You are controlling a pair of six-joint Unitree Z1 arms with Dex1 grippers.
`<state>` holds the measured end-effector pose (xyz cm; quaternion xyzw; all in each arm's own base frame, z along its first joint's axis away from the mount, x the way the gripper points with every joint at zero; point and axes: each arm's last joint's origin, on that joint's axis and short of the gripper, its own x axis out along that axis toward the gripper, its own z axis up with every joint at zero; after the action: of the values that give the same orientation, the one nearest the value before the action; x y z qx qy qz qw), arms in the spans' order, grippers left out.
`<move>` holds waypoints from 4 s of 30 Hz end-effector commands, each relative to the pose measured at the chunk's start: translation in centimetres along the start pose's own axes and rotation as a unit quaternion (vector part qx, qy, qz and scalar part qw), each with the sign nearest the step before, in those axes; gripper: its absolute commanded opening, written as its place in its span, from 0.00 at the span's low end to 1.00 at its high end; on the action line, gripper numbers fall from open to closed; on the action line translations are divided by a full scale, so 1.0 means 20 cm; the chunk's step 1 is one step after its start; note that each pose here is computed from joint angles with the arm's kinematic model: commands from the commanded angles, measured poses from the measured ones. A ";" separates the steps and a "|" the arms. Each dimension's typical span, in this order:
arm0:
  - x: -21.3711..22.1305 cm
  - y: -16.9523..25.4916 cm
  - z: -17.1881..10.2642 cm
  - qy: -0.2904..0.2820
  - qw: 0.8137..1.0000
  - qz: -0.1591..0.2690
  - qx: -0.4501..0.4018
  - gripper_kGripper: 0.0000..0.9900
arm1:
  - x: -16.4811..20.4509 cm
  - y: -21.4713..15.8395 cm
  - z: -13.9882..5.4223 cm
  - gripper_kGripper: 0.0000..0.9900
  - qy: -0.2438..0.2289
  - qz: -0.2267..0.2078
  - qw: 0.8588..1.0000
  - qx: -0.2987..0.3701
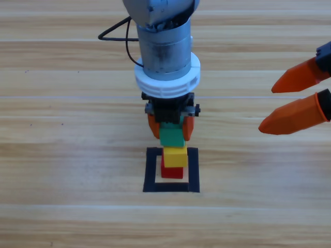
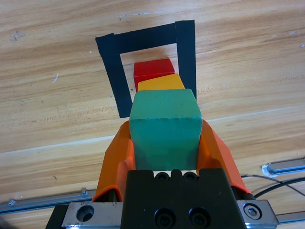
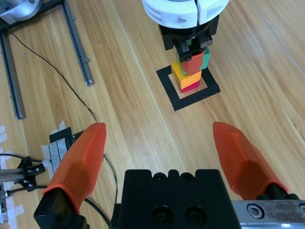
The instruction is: Stack the blocks in the rectangular block: red at the bottom, yellow in the middle, green on top
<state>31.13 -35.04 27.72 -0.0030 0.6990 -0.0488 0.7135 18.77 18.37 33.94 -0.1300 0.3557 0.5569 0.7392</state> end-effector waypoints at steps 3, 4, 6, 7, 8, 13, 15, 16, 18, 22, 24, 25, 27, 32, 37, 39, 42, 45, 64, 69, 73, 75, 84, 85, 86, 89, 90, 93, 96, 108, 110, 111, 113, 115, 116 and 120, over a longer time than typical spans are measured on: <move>0.12 -0.07 -0.04 0.023 1.000 0.018 0.007 0.00 | 0.03 0.02 -0.04 1.00 0.010 0.007 1.000 -0.008; 0.12 -0.07 -0.04 0.024 1.000 0.019 0.006 0.00 | 0.03 0.02 -0.04 1.00 0.010 0.007 1.000 -0.008; 0.13 -0.08 -0.05 0.024 0.999 0.020 0.007 0.00 | 0.03 0.02 -0.04 1.00 0.010 0.007 1.000 -0.008; 0.13 -0.08 -0.05 0.025 0.999 0.020 0.007 0.00 | 0.03 0.02 -0.04 1.00 0.010 0.007 1.000 -0.008; 0.13 -0.08 -0.05 0.025 0.999 0.020 0.007 0.00 | 0.03 0.02 -0.04 1.00 0.010 0.007 1.000 -0.008; 0.14 -0.09 -0.05 0.026 0.999 0.022 0.006 0.00 | 0.03 0.02 -0.04 1.00 0.010 0.007 1.000 -0.008; 0.14 -0.08 -0.05 0.026 0.999 0.023 0.006 0.00 | 0.03 0.02 -0.04 1.00 0.010 0.007 1.000 -0.009; 0.14 -0.08 -0.05 0.026 0.999 0.023 0.007 0.00 | 0.03 0.02 -0.04 1.00 0.010 0.007 1.000 -0.009; 0.14 -0.08 -0.05 0.026 0.999 0.024 0.007 0.00 | 0.03 0.02 -0.04 1.00 0.010 0.007 1.000 -0.009; 0.14 -0.08 -0.05 0.024 0.999 0.025 0.008 0.00 | 0.03 0.02 -0.04 1.00 0.010 0.007 1.000 -0.008; 0.14 -0.08 -0.05 0.023 0.999 0.026 0.008 0.00 | 0.03 0.02 -0.04 1.00 0.010 0.007 1.000 -0.008; 0.13 -0.08 -0.05 0.023 0.999 0.026 0.008 0.00 | 0.03 0.02 -0.04 1.00 0.010 0.007 1.000 -0.008; 0.14 -0.08 -0.05 0.024 0.999 0.027 0.010 0.00 | 0.03 0.02 -0.04 1.00 0.010 0.007 1.000 -0.008; 0.15 -0.08 -0.05 0.025 0.999 0.029 0.011 0.00 | 0.03 0.02 -0.04 1.00 0.009 0.007 1.000 -0.009; 0.15 -0.07 -0.05 0.026 0.999 0.033 0.011 0.00 | 0.03 0.02 -0.04 1.00 0.009 0.007 1.000 -0.009; 0.15 -0.07 -0.04 0.025 0.999 0.034 0.011 0.00 | 0.03 0.02 -0.04 1.00 0.009 0.007 1.000 -0.009; 0.16 -0.07 -0.04 0.025 0.999 0.034 0.011 0.00 | 0.03 0.02 -0.04 1.00 0.009 0.007 1.000 -0.009; 0.16 -0.07 -0.04 0.025 0.999 0.036 0.011 0.00 | 0.03 0.02 -0.04 1.00 0.009 0.007 1.000 -0.009; 0.13 -0.06 -0.05 0.022 0.999 0.033 0.012 1.00 | 0.03 0.02 -0.04 1.00 0.009 0.007 1.000 -0.009; 0.11 -0.05 -0.06 0.020 0.999 0.032 0.012 1.00 | 0.03 0.02 -0.04 1.00 0.009 0.007 1.000 -0.009; 0.03 -0.03 -0.08 0.004 1.000 0.025 0.013 1.00 | 0.03 0.02 -0.04 1.00 0.009 0.007 1.000 -0.009; -0.06 -0.01 -0.09 -0.013 1.000 0.013 0.013 1.00 | 0.03 0.02 -0.04 1.00 0.010 0.007 1.000 -0.008; -0.86 0.32 -0.36 -0.178 0.980 -0.087 0.009 1.00 | 0.03 0.02 -0.04 1.00 0.011 0.008 1.000 -0.008; -0.94 0.37 -0.40 -0.199 0.975 -0.094 0.010 1.00 | 0.03 0.02 -0.04 1.00 0.011 0.007 1.000 -0.008; -1.00 0.41 -0.44 -0.218 0.971 -0.096 0.012 1.00 | 0.03 0.02 -0.04 1.00 0.011 0.008 1.000 -0.008; -1.12 0.53 -0.53 -0.283 0.953 -0.099 0.036 1.00 | 0.03 0.02 -0.04 1.00 0.011 0.008 1.000 -0.008; -1.12 0.56 -0.56 -0.305 0.945 -0.108 0.052 1.00 | 0.03 0.02 -0.04 1.00 0.011 0.008 1.000 -0.008; -1.03 0.72 -0.63 -0.344 0.921 -0.156 0.102 1.00 | 0.03 0.02 -0.04 1.00 0.011 0.008 1.000 -0.008; -0.86 0.77 -0.62 -0.342 0.886 -0.244 0.195 1.00 | 0.03 0.03 -0.04 1.00 0.010 0.009 1.000 -0.008; -0.55 0.75 -0.71 -0.316 0.870 -0.268 0.269 1.00 | 0.04 0.29 0.09 1.00 0.011 0.020 0.995 -0.093; -0.54 0.75 -0.70 -0.314 0.872 -0.265 0.267 1.00 | 0.00 0.31 0.11 1.00 0.006 0.019 0.995 -0.094; -0.54 0.75 -0.70 -0.313 0.873 -0.264 0.267 1.00 | -0.02 0.31 0.11 1.00 0.004 0.019 0.995 -0.095; -0.52 0.74 -0.69 -0.308 0.876 -0.263 0.263 1.00 | -0.05 0.32 0.10 1.00 0.000 0.018 0.995 -0.098; -0.51 0.74 -0.69 -0.306 0.878 -0.262 0.260 1.00 | -0.05 0.33 0.10 1.00 0.001 0.019 0.995 -0.097; -0.52 0.75 -0.70 -0.307 0.877 -0.261 0.260 1.00 | -0.05 0.32 0.10 1.00 0.002 0.019 0.995 -0.098; -0.50 0.75 -0.70 -0.304 0.881 -0.256 0.258 1.00 | -0.04 0.32 0.09 1.00 0.007 0.009 0.995 -0.097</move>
<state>18.40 -18.51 36.94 -0.0169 0.3791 -0.4094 0.8297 14.73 21.77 36.78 -0.1893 0.3113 0.5976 0.7142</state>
